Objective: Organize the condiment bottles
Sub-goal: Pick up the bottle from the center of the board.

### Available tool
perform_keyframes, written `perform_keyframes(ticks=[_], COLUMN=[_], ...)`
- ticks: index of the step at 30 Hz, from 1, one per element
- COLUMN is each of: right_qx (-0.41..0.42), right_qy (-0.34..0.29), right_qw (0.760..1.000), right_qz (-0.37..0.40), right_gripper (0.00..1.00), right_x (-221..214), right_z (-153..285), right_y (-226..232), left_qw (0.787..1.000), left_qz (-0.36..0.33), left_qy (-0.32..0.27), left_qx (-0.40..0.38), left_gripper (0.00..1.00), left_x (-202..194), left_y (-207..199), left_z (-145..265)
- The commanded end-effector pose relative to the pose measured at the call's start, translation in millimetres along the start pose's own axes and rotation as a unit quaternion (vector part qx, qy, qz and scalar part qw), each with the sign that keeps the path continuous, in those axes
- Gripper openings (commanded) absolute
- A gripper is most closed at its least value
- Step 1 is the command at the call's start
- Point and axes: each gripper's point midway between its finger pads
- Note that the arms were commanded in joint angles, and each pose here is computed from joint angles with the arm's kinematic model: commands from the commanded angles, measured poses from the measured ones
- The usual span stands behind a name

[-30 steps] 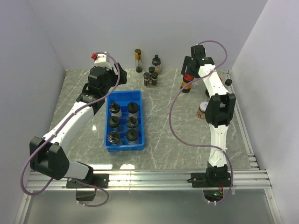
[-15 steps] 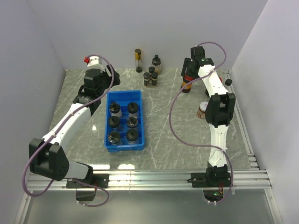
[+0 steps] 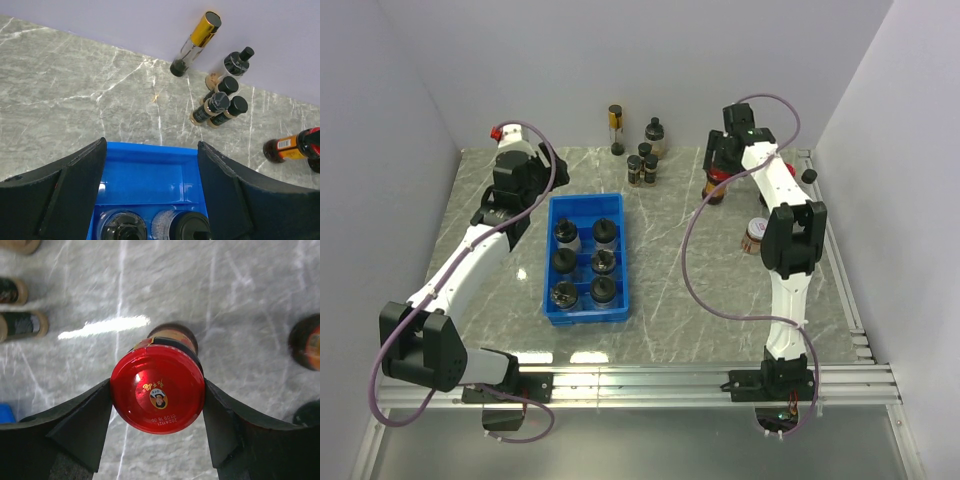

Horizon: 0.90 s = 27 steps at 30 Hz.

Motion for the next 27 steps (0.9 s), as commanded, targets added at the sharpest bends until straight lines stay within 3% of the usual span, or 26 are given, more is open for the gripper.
perform_keyframes(ticks=[1,15,27], right_qx=[0.049,0.202,0.342], right_qy=[-0.026,-0.085,-0.167], right_qw=[0.998,0.974,0.924], right_qz=[0.016,0.054,0.047], right_gripper=[0.01,0.00,0.00], right_x=[14,38,70], right_z=[39,121,230], right_y=[37,138,209], left_qw=[1.000,1.000,0.999], left_qz=[0.010,0.009,0.015], left_qy=[-0.020,-0.027,-0.036], left_qx=[-0.005,0.004,0.016], left_gripper=[0.78,0.78,0.78], left_x=[14,19,21], left_y=[-3,2,17], left_z=[5,5,13])
Point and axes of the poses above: each gripper's point midway between its finger pads, its own z axis back along the fingers, its own y axis along the line the jaws close on, x = y × z, and after that the axes turned 4 degrees about z, right-handed
